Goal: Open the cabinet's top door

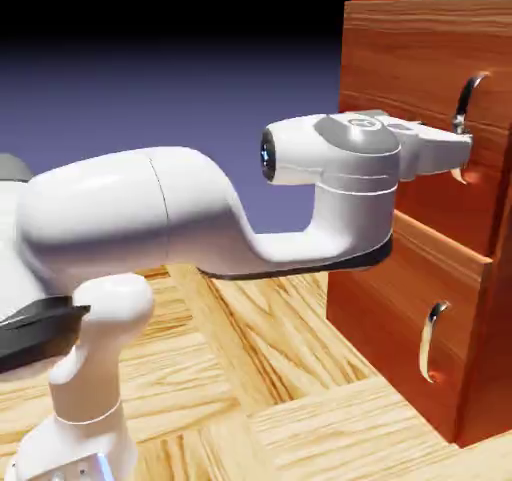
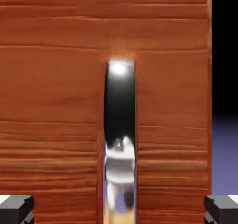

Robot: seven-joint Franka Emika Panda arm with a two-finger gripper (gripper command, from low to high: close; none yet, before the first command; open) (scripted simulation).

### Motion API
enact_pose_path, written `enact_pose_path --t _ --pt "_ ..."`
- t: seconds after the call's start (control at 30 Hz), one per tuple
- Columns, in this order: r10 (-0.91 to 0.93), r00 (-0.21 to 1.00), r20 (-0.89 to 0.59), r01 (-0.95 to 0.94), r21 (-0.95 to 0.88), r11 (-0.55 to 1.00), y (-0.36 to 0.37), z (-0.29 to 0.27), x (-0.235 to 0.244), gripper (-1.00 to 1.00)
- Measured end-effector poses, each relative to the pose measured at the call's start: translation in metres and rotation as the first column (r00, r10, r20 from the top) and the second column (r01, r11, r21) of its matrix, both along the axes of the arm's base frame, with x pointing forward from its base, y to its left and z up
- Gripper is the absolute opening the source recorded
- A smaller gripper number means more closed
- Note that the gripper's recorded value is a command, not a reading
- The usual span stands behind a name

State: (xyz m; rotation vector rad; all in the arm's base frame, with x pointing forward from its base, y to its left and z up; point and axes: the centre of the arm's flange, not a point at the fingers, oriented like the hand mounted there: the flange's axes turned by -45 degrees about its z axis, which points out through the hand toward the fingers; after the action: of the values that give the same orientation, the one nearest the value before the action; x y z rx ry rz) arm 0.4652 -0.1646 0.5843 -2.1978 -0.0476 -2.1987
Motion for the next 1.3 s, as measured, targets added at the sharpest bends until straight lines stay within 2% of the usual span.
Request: enact_pose_path --t 0.03,0.07,0.13,0.57,0.9,1.3 --pt "0.0 1.0 0.0 0.0 -0.001 1.0 0.001 0.0 0.01 0.0" --pt "0.0 1.0 0.0 0.0 -0.001 1.0 0.001 0.0 0.013 -1.0" --pt "0.0 1.0 0.0 0.0 -0.001 1.0 0.001 0.0 0.013 -1.0" --pt "-0.282 0.96 0.0 0.282 -0.002 0.96 0.054 0.0 -0.095 -1.0" --pt "-0.491 0.871 0.0 0.491 -0.001 0.871 0.117 0.0 -0.168 -1.0" --pt "-0.676 0.737 0.0 0.676 -0.001 0.737 0.194 0.0 -0.225 -1.0"
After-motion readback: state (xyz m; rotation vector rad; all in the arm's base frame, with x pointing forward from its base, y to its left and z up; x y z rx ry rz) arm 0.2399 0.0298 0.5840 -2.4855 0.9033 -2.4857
